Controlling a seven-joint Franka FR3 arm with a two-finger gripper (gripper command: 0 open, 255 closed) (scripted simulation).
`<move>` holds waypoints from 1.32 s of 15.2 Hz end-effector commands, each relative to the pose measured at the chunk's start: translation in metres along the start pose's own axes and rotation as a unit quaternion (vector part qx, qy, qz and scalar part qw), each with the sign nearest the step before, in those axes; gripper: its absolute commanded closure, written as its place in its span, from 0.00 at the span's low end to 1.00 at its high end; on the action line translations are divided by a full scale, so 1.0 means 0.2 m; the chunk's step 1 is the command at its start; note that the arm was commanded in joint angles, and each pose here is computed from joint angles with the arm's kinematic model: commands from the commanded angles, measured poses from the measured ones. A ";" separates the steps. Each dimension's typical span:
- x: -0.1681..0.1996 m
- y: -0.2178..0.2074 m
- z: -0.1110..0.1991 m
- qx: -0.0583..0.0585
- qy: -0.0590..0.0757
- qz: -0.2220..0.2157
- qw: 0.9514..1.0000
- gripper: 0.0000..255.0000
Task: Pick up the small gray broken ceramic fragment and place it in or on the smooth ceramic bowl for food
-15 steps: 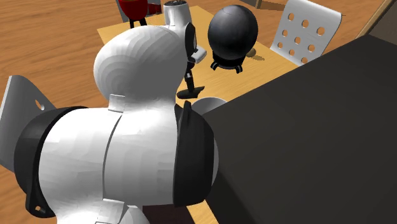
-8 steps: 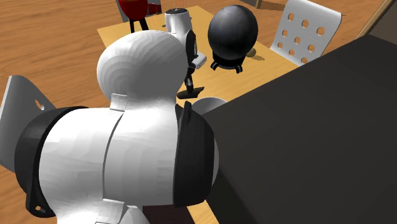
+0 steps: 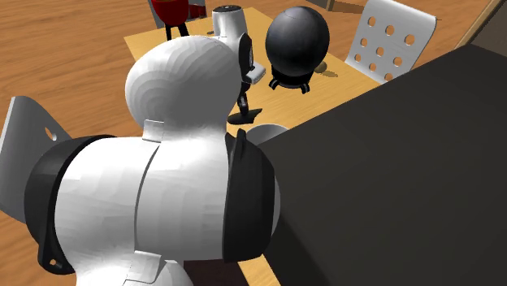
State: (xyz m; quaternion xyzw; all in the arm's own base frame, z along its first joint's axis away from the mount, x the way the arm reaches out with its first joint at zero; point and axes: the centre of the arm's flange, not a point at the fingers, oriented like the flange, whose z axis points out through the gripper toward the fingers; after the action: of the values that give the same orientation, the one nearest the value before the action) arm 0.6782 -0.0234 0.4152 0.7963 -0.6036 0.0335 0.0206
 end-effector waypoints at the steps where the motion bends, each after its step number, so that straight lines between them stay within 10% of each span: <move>1: 0.00 -0.02 0.08 -0.017 -0.007 -0.001 1.000 1.00; 7: 0.01 -0.01 -0.06 -0.011 -0.004 -0.001 1.000 1.00; 8: 0.01 -0.01 -0.06 -0.011 -0.004 -0.001 1.000 0.00; 9: 0.17 0.01 -0.05 0.010 -0.069 0.021 0.997 0.00; 10: 0.24 0.02 -0.04 0.018 -0.095 0.030 0.995 0.00; 20: 0.20 0.01 0.16 0.018 -0.095 0.030 0.995 0.00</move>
State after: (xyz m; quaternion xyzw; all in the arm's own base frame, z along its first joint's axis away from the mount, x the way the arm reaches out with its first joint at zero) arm 0.6886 -0.0499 0.4306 0.7848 -0.6159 -0.0024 -0.0694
